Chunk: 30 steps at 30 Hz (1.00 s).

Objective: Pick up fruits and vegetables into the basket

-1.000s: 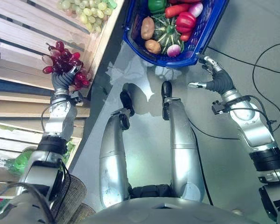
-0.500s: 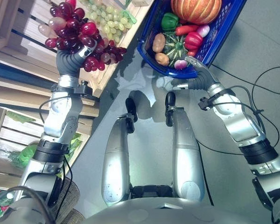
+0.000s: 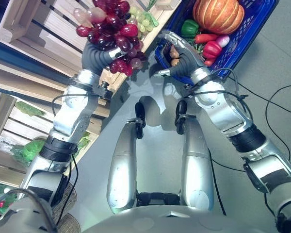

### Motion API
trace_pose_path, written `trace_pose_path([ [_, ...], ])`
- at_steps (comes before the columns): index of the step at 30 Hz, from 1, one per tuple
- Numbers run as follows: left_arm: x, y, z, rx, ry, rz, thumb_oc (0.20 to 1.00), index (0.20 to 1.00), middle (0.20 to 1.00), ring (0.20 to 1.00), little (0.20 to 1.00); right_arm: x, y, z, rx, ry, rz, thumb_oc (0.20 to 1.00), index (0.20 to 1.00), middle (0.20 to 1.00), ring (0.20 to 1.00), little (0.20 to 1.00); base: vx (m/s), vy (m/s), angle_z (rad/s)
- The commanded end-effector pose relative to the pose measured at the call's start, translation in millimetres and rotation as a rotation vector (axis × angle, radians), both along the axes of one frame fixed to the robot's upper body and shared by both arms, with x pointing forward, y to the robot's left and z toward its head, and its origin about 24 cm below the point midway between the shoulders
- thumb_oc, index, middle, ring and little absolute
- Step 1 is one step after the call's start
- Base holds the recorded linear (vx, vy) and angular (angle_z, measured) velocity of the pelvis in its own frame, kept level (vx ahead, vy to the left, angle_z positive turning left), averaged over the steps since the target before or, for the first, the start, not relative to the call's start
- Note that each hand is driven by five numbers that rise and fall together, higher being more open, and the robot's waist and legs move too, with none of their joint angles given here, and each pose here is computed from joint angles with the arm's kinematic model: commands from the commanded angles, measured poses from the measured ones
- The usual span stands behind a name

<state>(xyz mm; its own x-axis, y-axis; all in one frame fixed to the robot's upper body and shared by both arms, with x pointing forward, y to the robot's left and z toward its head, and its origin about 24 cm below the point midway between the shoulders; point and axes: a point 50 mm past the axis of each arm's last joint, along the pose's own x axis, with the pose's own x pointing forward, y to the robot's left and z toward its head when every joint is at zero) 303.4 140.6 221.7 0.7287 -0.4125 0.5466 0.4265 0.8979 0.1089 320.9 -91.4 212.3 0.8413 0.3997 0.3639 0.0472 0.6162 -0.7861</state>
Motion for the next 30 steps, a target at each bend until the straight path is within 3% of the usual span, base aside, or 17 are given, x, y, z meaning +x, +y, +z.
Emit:
trace_pose_path([
  [1, -23, -22, 31, -0.043, -0.196, -0.112, 0.2, 0.2, 0.2, 0.2, 0.2, -8, 19, 23, 0.043, -0.138, 0.056, 1.0, 1.0, 1.0, 1.0, 1.0, 0.0, 0.0, 0.0],
  [8, -23, -37, 24, -0.058, -0.148, -0.198, 0.2, 0.2, 0.2, 0.2, 0.2, -11, 41, 15, 0.04, -0.099, 0.162, 1.0, 1.0, 1.0, 1.0, 1.0, -0.01, -0.013, 0.02],
  [12, -22, -49, 18, -0.027, -0.121, -0.249, 0.2, 0.2, 0.2, 0.2, 0.2, -17, 61, 6, 0.038, -0.017, 0.315, 1.0, 1.0, 1.0, 1.0, 1.0, -0.03, -0.055, 0.13],
  [29, -27, -67, 7, -0.078, -0.054, -0.379, 0.2, 0.2, 0.2, 0.2, 0.2, -39, 72, 0, 0.133, 0.092, 0.602, 1.0, 1.0, 1.0, 1.0, 1.0, 0.0, -0.019, 0.02],
  [30, -27, -68, 6, -0.084, -0.05, -0.385, 0.2, 0.2, 0.2, 0.2, 0.2, -39, 73, -2, 0.142, 0.103, 0.607, 0.492, 0.492, 0.492, 0.492, 0.492, 0.0, 0.0, 0.0],
])
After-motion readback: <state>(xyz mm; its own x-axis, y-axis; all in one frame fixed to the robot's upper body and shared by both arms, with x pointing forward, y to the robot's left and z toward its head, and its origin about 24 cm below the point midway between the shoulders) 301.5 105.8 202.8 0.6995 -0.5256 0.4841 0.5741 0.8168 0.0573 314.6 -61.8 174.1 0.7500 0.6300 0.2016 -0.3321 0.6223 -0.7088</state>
